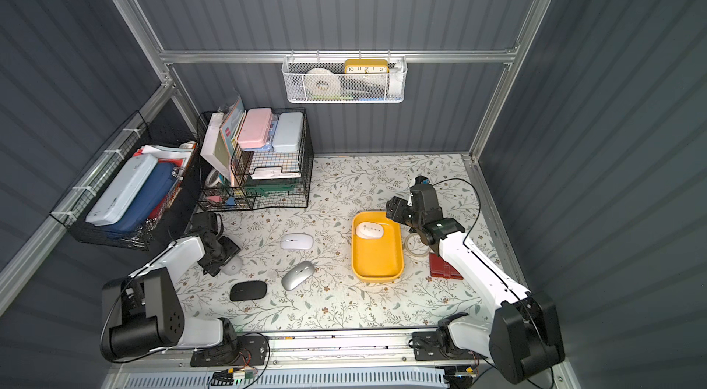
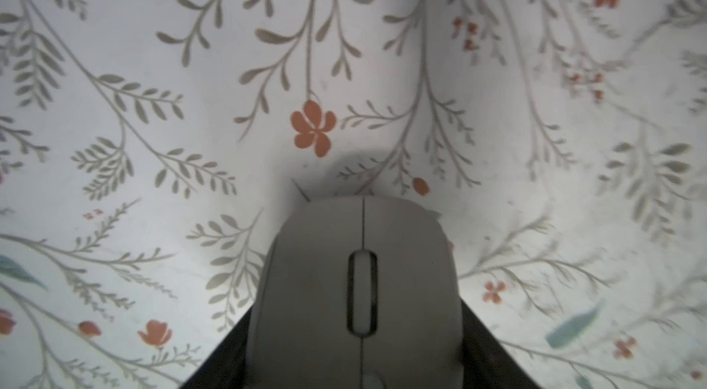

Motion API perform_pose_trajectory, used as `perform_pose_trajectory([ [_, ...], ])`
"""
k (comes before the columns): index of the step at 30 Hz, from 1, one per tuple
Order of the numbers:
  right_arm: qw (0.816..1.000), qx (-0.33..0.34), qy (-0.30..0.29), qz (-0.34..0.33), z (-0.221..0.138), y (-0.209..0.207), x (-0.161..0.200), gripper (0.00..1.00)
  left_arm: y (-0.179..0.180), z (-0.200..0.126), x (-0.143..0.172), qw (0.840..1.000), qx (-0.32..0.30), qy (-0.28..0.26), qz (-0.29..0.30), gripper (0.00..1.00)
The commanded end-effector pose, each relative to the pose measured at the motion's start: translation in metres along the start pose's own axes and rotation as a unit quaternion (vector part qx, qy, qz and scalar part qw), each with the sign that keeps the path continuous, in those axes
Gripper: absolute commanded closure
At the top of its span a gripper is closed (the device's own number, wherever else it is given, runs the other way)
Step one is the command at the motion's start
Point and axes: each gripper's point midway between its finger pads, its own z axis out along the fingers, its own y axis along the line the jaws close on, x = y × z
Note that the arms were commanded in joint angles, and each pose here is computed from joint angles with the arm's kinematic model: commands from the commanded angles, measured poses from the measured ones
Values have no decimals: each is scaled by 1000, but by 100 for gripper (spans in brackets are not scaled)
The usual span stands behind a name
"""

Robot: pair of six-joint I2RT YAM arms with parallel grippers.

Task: Put the mouse in the storage box
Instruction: Pick up the mouse from the center of the board.

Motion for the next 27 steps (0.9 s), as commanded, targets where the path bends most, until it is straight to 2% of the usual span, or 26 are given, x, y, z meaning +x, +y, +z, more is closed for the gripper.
perform_pose_trajectory([
  [1,1000,-10,-2,4,-2,1,0,27,-52,-38,-17,988,132,-27,68,78],
  [4,999,-29,10,11,-3,8,4,28,-90,-71,-14,965,236,-35,108,81],
  [6,998,-60,24,14,-5,20,7,28,-114,-96,-7,944,295,-40,144,80],
  [9,992,-104,65,25,-6,38,16,29,-145,-130,7,914,345,-56,205,80],
  [13,982,-149,113,41,-7,60,23,30,-180,-166,34,867,402,-64,287,81],
  [16,972,-188,131,51,-11,78,24,31,-200,-187,63,819,447,-62,354,82],
  [19,962,-229,143,49,-18,101,25,31,-211,-195,91,775,461,-82,425,83],
  [21,953,-258,152,42,-25,119,25,31,-216,-202,111,739,474,-97,469,83],
  [26,933,-319,165,-2,-47,166,30,29,-220,-220,159,629,507,-147,570,79],
  [27,930,-327,166,-8,-51,172,31,29,-221,-222,166,614,509,-150,584,79],
])
